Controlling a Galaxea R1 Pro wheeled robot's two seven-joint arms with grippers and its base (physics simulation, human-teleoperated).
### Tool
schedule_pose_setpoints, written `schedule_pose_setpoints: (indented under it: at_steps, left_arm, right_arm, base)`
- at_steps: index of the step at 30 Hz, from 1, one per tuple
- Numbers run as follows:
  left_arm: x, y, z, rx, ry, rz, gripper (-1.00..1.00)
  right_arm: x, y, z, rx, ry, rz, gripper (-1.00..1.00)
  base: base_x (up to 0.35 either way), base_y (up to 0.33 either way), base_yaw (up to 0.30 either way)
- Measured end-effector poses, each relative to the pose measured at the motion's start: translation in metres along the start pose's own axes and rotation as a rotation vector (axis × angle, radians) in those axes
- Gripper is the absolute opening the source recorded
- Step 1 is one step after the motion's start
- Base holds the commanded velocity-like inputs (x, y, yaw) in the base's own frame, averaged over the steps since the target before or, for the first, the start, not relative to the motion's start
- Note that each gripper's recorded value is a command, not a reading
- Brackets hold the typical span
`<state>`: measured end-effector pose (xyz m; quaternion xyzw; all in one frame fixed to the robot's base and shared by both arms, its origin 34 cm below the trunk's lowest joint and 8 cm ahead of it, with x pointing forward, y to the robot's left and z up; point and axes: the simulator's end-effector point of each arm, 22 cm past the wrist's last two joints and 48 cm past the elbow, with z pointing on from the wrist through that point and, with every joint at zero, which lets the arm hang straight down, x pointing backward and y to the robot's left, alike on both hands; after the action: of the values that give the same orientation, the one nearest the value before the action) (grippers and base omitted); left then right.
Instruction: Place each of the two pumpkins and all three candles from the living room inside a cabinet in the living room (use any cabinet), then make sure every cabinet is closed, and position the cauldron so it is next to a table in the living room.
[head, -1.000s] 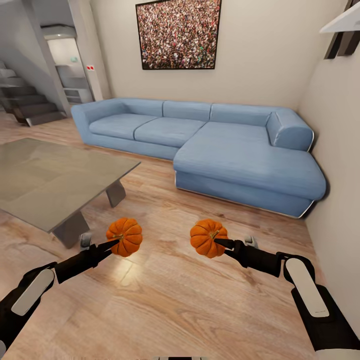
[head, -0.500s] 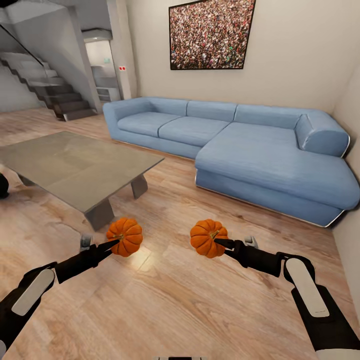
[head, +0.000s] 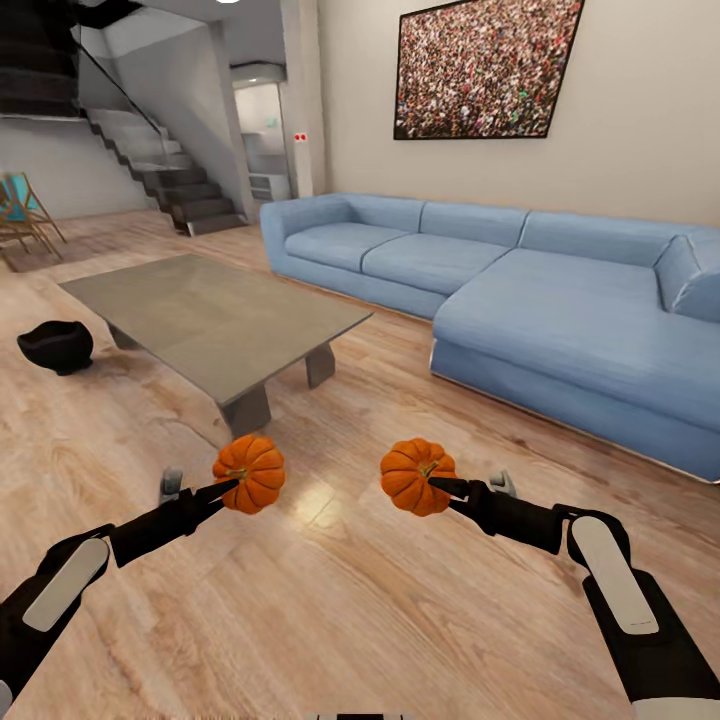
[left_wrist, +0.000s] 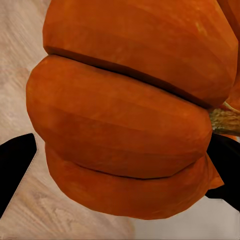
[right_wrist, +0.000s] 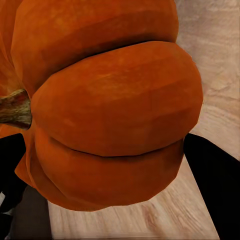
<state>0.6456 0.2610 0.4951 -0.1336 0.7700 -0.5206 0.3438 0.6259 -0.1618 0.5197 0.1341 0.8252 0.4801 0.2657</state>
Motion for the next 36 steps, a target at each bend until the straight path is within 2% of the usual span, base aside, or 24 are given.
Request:
schedule_pose_setpoints:
  at_steps: [21,36]
  left_arm:
    - [-0.0004,0.0017,-0.001,-0.004,-0.001,-0.003,-1.0]
    - [-0.0004,0.0001,-0.0004,0.001,-0.002,-0.003,-1.0]
  right_arm:
    - [0.0,0.0,0.0,0.0,0.0,0.0,-1.0]
    - [-0.0001,0.0001,-0.0001,0.0,0.0,0.0,-1.0]
  base:
    - [-0.076,0.0,0.281]
    - [-0.009,0.0,0.281]
